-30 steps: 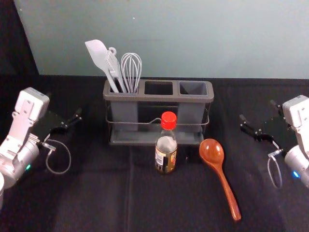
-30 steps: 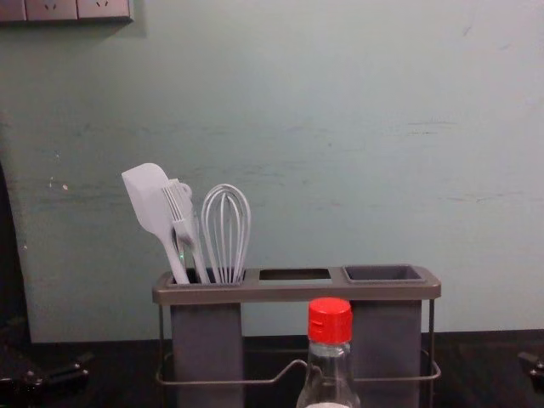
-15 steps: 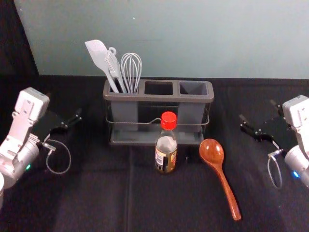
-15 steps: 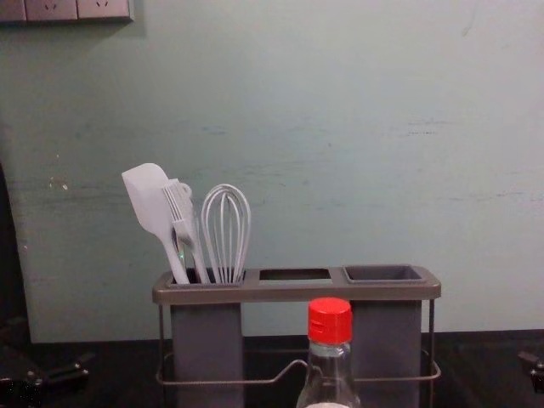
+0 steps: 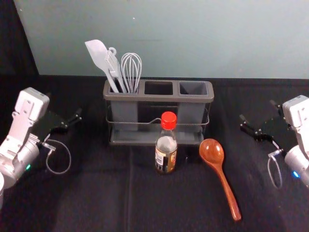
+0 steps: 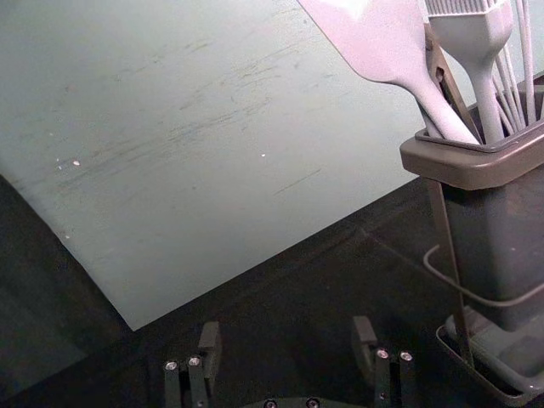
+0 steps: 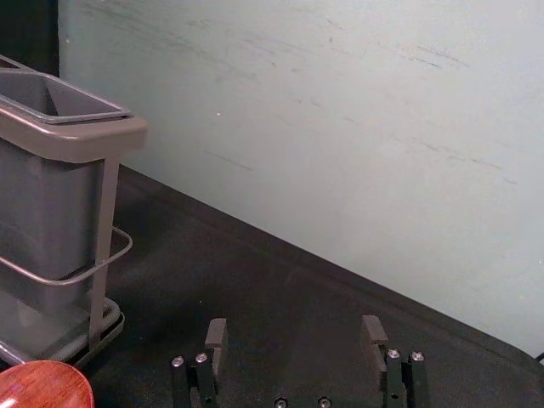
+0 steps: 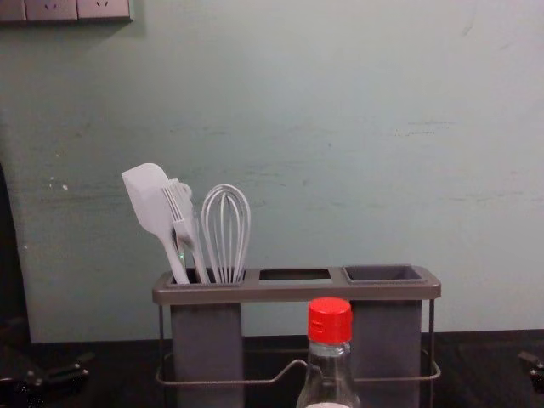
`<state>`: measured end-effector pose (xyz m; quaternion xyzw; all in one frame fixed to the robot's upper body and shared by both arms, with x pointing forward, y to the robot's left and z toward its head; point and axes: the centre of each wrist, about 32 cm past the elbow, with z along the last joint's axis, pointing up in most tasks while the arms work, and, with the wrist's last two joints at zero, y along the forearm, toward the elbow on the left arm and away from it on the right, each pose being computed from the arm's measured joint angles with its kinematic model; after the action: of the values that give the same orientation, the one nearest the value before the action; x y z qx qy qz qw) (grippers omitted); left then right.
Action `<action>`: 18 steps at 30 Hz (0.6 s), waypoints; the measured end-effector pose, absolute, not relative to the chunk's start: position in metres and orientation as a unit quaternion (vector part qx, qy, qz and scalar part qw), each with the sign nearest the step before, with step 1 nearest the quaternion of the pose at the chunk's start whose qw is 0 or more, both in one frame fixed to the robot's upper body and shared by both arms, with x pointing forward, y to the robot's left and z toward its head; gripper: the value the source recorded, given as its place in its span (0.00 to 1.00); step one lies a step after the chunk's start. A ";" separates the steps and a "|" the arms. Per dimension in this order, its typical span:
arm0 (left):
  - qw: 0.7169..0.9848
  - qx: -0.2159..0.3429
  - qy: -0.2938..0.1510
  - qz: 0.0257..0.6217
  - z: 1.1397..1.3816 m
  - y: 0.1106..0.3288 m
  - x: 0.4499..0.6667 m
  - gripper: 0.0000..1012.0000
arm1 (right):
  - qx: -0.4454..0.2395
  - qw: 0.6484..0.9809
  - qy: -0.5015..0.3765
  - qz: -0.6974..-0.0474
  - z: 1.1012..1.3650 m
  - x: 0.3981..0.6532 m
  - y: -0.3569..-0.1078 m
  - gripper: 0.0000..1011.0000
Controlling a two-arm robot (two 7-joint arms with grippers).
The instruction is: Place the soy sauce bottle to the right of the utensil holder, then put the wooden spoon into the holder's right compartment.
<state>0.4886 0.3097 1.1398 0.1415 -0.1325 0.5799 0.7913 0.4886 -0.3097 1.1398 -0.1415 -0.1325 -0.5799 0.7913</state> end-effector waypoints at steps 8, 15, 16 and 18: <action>0.791 0.141 -0.132 0.580 1.140 0.310 0.489 0.99 | -0.141 0.791 -0.132 -0.580 1.140 0.489 -0.310 0.99; 0.791 0.141 -0.132 0.580 1.140 0.310 0.489 0.99 | -0.139 0.792 -0.130 -0.580 1.141 0.486 -0.310 0.99; 0.791 0.141 -0.132 0.580 1.140 0.310 0.489 0.99 | -0.137 0.795 -0.126 -0.577 1.143 0.483 -0.311 0.99; 0.791 0.141 -0.132 0.580 1.140 0.310 0.489 0.99 | -0.137 0.799 -0.121 -0.573 1.146 0.480 -0.311 0.99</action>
<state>0.4886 0.3097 1.1398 0.1415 -0.1325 0.5799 0.7913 0.4802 -0.3109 1.1459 -0.1375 -0.1207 -0.5733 0.7987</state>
